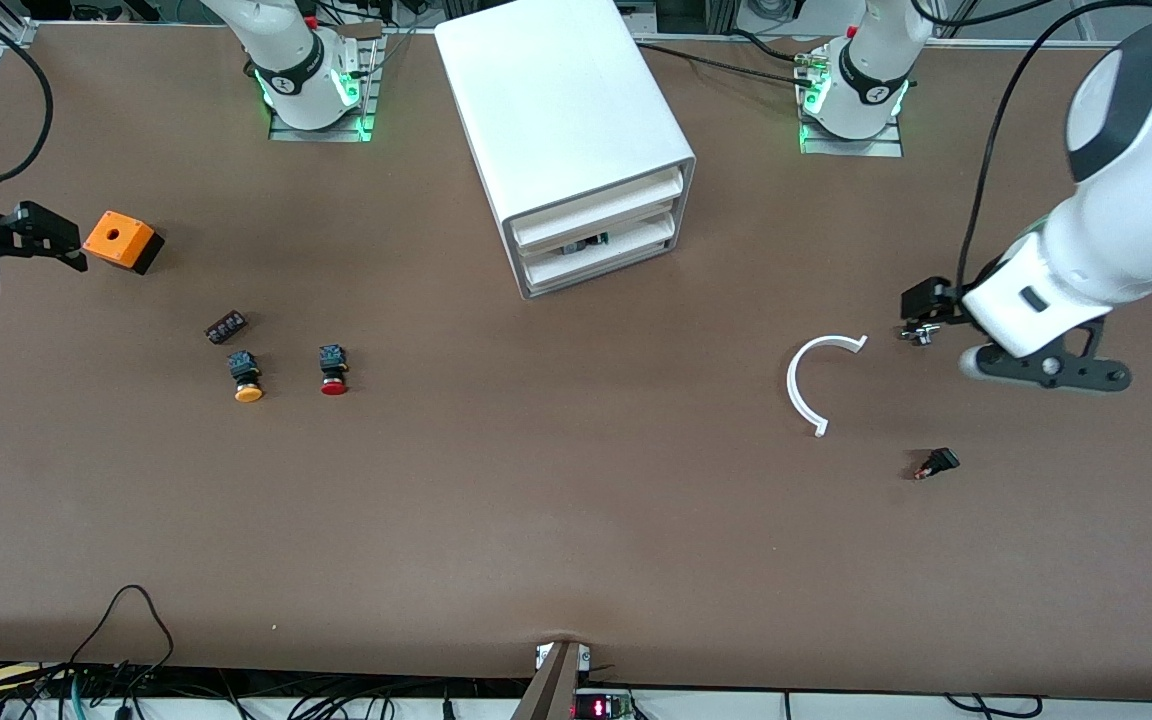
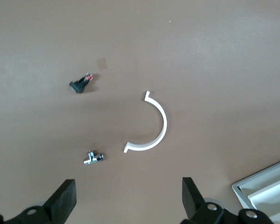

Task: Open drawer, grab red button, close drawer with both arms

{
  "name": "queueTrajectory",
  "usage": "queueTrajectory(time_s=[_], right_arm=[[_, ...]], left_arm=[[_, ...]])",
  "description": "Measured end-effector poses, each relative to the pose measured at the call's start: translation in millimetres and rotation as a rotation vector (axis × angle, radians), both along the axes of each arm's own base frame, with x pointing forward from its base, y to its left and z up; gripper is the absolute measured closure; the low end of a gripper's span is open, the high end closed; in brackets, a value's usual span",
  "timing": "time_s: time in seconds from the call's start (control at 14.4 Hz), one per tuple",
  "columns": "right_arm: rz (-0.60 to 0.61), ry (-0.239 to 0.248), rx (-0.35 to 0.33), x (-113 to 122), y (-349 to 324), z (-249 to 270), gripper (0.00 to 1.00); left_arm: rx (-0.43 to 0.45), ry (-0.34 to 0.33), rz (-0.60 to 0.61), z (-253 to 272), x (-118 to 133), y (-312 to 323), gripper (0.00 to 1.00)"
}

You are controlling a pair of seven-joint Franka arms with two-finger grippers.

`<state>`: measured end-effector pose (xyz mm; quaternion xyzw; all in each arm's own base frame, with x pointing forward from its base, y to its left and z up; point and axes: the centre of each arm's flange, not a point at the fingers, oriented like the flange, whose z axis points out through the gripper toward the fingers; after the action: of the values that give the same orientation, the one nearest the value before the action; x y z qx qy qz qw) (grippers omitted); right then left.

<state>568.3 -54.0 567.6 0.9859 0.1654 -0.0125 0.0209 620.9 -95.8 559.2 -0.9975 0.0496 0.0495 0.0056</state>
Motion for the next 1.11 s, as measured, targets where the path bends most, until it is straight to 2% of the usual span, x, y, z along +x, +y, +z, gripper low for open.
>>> queueTrajectory(time_s=[0.35,0.62,1.11], right_arm=[[-0.013,-0.002,0.017,-2,-4,1,0.00],[-0.025,0.000,0.018,-2,-3,0,0.00],[-0.024,0.005,0.019,-3,-2,-1,0.00]], left_arm=[[0.008,-0.142,0.072,17,-32,32,0.00],[0.020,-0.129,0.074,8,-64,36,0.00],[0.021,-0.121,0.084,3,-64,41,0.00]])
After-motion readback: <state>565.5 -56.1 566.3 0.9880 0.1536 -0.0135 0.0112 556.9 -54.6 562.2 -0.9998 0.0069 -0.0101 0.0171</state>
